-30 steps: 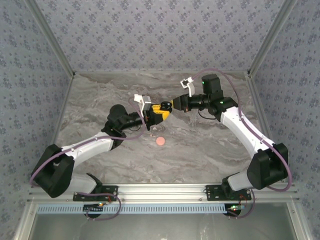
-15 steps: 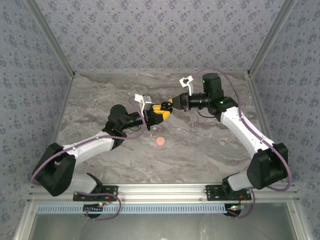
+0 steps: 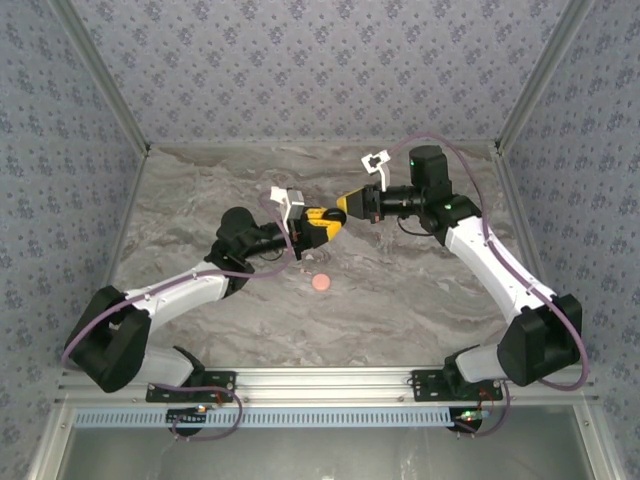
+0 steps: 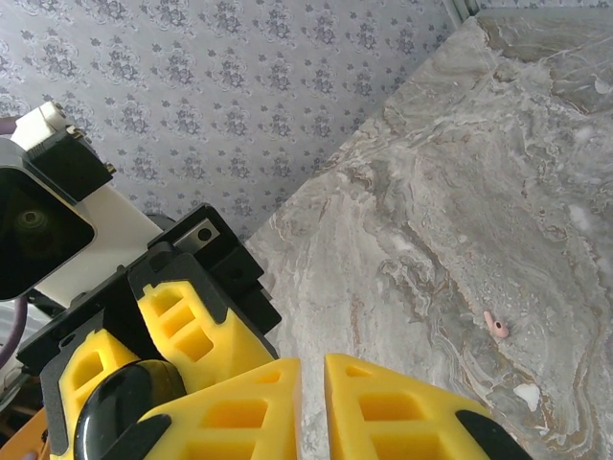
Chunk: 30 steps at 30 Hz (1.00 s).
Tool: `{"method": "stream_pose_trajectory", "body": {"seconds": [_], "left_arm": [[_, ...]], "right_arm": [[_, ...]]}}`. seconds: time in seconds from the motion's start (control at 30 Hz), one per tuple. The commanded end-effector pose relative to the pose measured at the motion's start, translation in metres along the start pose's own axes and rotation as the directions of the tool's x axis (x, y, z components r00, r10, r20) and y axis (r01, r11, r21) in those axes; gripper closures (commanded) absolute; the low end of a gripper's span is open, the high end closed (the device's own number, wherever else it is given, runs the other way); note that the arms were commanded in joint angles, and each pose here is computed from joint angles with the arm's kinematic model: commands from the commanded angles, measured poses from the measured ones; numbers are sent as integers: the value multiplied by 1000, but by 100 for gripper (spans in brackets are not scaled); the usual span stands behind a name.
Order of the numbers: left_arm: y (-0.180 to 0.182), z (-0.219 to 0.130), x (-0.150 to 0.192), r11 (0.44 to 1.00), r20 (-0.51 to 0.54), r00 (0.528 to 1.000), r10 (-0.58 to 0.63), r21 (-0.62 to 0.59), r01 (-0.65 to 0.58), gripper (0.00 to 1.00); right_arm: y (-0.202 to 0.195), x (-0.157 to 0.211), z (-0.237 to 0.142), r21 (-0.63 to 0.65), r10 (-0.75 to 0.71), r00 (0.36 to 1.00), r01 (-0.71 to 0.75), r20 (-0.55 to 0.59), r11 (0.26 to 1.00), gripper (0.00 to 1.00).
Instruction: Insert wireless bluetooth earbuds into charging case
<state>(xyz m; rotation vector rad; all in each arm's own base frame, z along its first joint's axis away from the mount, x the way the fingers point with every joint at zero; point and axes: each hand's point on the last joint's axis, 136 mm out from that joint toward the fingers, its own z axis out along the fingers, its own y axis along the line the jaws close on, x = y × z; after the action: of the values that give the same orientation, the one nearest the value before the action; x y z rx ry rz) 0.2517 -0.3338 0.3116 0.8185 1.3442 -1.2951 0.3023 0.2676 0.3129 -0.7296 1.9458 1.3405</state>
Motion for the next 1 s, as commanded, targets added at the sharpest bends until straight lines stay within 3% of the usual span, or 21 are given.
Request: {"method": "stream_pose_trajectory", "body": {"seconds": [0.0, 0.23, 0.47, 0.53, 0.77, 0.97], "left_arm": [[10, 4, 1, 999, -8, 1000, -9, -44, 9, 87], [28, 3, 3, 988, -37, 999, -40, -152, 34, 83], [57, 2, 8, 948, -97, 989, -115, -308, 80, 81], [70, 0, 10, 924, -113, 979, -167, -365, 116, 80], [113, -8, 27, 820, -168, 900, -403, -504, 273, 79], [146, -16, 41, 744, -195, 849, -491, -601, 292, 78]], "right_arm": [[22, 1, -5, -47, -43, 999, 43, -5, 998, 85], [-18, 3, -12, 181, -7, 1000, 6, 7, 984, 85], [-60, 6, -36, 414, 27, 999, -39, 35, 910, 83], [-76, 22, -40, 472, 58, 998, -60, 18, 880, 83], [-97, 38, -56, 588, 101, 995, -80, -4, 805, 81], [-103, 53, -62, 618, 129, 992, -93, -14, 780, 78]]}}
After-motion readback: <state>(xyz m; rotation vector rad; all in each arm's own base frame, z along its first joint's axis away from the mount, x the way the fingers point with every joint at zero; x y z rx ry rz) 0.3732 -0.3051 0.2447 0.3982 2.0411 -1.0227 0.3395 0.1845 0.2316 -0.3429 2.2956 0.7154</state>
